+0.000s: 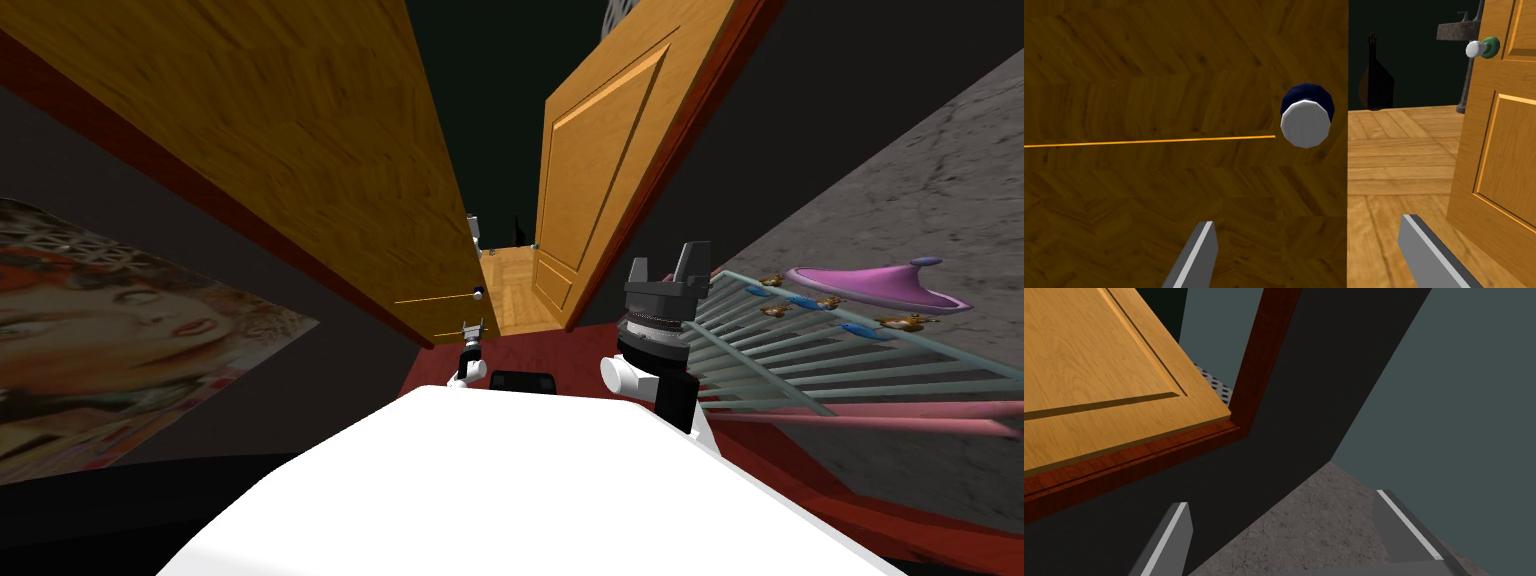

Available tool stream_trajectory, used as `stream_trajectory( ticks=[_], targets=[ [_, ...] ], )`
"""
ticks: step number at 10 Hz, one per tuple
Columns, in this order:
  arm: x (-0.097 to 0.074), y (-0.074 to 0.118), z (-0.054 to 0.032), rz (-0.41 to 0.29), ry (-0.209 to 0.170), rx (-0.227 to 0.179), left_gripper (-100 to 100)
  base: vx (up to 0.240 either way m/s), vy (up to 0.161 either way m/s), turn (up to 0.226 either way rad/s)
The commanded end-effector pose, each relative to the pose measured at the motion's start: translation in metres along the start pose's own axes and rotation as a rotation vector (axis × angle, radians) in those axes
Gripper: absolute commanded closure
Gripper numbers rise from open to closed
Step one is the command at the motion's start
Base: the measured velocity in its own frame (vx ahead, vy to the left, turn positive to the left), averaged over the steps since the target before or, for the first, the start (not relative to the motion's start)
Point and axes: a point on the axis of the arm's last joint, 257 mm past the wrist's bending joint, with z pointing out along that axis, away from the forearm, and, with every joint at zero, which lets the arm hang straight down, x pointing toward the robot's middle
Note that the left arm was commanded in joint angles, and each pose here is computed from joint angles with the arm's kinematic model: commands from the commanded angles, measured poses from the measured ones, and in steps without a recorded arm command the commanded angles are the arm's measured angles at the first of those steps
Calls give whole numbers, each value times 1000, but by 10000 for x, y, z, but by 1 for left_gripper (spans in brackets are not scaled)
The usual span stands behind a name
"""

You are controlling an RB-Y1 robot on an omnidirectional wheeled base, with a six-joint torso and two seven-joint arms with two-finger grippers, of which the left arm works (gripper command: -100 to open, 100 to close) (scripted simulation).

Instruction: Push the door open

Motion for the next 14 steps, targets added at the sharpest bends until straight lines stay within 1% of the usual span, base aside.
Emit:
stream_trajectory(
  ticks=[1, 2, 10, 11, 12, 14],
  targets=[
    [-24, 96, -18, -16, -7, -29, -100, 17, 18, 58],
    [-24, 96, -18, -16, -7, -29, -100, 34, 35, 113],
    [-24, 96, -18, -16, -7, -29, -100, 3, 1, 2],
    [-35, 179, -29, -25, -11, -56, -100, 53, 27, 72],
    [-35, 179, -29, -25, -11, -56, -100, 32, 27, 84],
    [-35, 179, -29, -25, -11, -56, -100, -5, -5, -16]
  ],
)
